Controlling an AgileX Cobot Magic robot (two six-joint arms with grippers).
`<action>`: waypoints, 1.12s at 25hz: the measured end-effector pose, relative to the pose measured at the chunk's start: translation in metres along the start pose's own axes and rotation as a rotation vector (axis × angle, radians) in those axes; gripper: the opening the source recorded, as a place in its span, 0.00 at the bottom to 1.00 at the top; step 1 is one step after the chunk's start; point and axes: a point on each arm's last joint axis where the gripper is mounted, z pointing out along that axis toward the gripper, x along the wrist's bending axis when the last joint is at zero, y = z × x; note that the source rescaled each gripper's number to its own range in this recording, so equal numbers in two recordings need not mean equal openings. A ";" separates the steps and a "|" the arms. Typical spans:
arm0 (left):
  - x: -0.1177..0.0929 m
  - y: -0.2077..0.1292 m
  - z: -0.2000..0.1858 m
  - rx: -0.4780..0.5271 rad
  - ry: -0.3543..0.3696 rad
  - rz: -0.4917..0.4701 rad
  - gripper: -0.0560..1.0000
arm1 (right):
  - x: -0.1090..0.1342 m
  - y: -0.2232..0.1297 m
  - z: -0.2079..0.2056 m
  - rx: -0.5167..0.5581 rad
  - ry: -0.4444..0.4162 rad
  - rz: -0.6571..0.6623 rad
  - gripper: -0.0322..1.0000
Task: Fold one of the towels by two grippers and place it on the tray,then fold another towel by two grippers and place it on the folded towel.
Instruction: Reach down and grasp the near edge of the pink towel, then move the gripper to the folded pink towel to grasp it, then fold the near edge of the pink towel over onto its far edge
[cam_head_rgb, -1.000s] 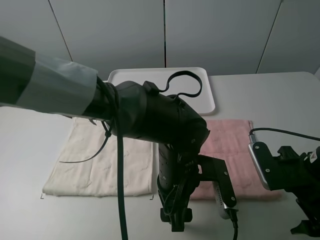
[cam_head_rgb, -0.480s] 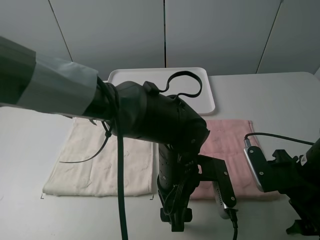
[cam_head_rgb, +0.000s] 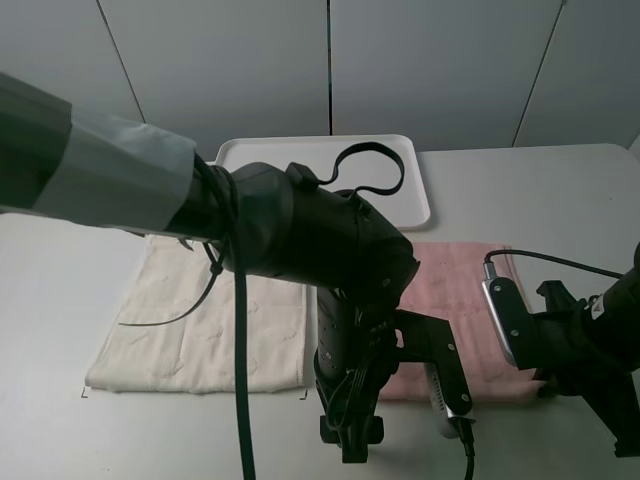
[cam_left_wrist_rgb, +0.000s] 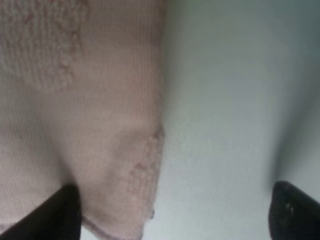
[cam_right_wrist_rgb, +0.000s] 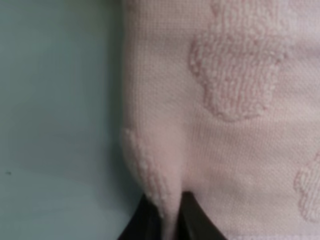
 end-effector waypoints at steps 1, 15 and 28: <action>0.000 0.000 0.000 0.000 0.000 0.000 0.97 | 0.000 0.000 0.000 0.002 -0.002 -0.005 0.08; 0.007 0.002 0.001 -0.027 0.062 0.005 0.30 | 0.000 0.000 0.000 0.005 -0.003 -0.015 0.08; 0.008 0.003 0.001 -0.032 0.082 -0.003 0.06 | -0.001 0.000 -0.003 -0.008 -0.022 0.107 0.06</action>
